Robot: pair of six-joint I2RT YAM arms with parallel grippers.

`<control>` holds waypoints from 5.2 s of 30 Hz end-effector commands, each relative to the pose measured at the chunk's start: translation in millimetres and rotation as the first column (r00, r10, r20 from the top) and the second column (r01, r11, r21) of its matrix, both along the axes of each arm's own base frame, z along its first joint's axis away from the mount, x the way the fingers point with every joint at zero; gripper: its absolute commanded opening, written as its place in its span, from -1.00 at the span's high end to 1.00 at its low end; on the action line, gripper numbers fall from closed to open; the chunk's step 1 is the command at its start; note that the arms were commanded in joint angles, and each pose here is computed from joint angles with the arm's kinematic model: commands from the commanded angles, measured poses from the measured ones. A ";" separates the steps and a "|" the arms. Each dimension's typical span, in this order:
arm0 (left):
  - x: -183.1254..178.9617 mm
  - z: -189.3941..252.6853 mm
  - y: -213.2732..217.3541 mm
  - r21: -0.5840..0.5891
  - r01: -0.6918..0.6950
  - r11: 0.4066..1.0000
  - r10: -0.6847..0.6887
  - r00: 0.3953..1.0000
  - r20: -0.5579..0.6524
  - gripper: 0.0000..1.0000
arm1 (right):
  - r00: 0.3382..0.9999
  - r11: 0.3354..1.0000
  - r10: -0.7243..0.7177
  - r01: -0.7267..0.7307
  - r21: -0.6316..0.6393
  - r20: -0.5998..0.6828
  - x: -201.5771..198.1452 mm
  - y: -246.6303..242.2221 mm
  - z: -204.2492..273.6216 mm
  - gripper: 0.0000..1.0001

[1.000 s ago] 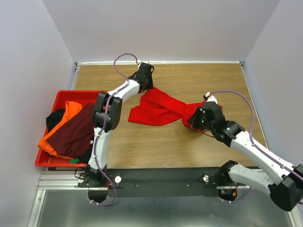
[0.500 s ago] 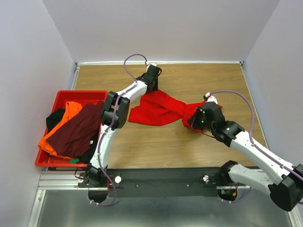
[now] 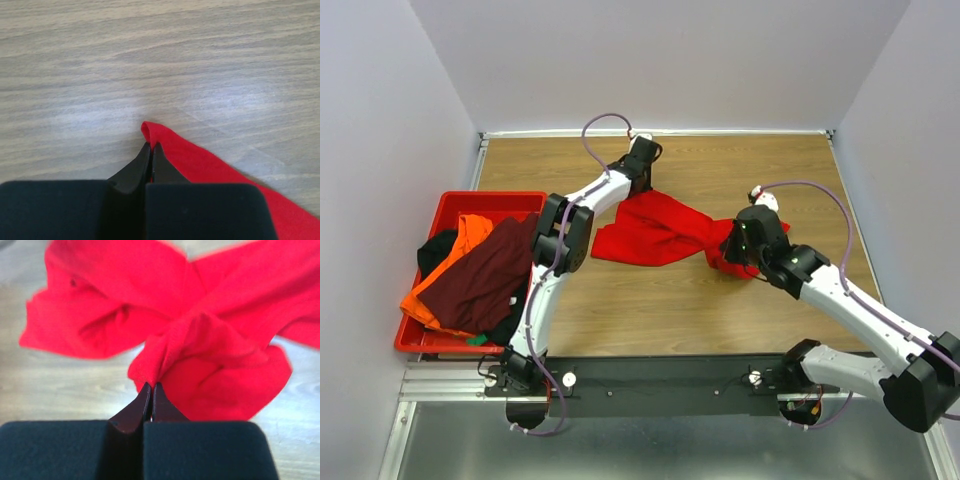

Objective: Fold and stack the t-shirts
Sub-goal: Flatten the tshirt out

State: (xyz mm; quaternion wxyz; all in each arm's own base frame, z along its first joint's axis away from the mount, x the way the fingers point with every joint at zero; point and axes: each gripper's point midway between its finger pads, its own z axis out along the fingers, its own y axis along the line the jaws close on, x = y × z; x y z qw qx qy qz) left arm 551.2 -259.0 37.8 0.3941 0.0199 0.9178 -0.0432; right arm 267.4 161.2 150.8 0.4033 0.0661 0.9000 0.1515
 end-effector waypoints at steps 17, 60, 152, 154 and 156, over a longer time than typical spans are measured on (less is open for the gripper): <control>-114.6 303.0 113.2 -0.281 -0.153 0.947 0.269 0.856 0.441 1.00 | 0.829 0.917 -0.318 0.392 -0.073 0.460 41.0 -82.9 224.4 0.99; -71.4 535.6 192.1 -0.521 0.032 0.853 0.484 0.324 0.813 1.00 | 0.452 0.934 -0.267 0.338 0.114 0.851 233.4 -87.6 455.4 0.99; -180.3 72.7 145.4 -0.444 -0.323 0.836 0.343 0.938 -0.035 0.46 | 0.724 0.766 -0.641 0.581 -0.276 -0.254 128.5 -213.9 -152.5 0.41; -180.4 72.7 145.2 -0.444 -0.321 0.837 0.341 0.939 -0.035 0.46 | 0.703 0.747 -0.664 0.606 -0.274 -0.254 128.6 -227.5 -152.6 0.68; -180.2 71.0 142.9 -0.444 -0.316 0.839 0.332 0.942 -0.043 0.47 | 0.677 0.723 -0.690 0.638 -0.263 -0.256 129.4 -245.3 -151.7 0.87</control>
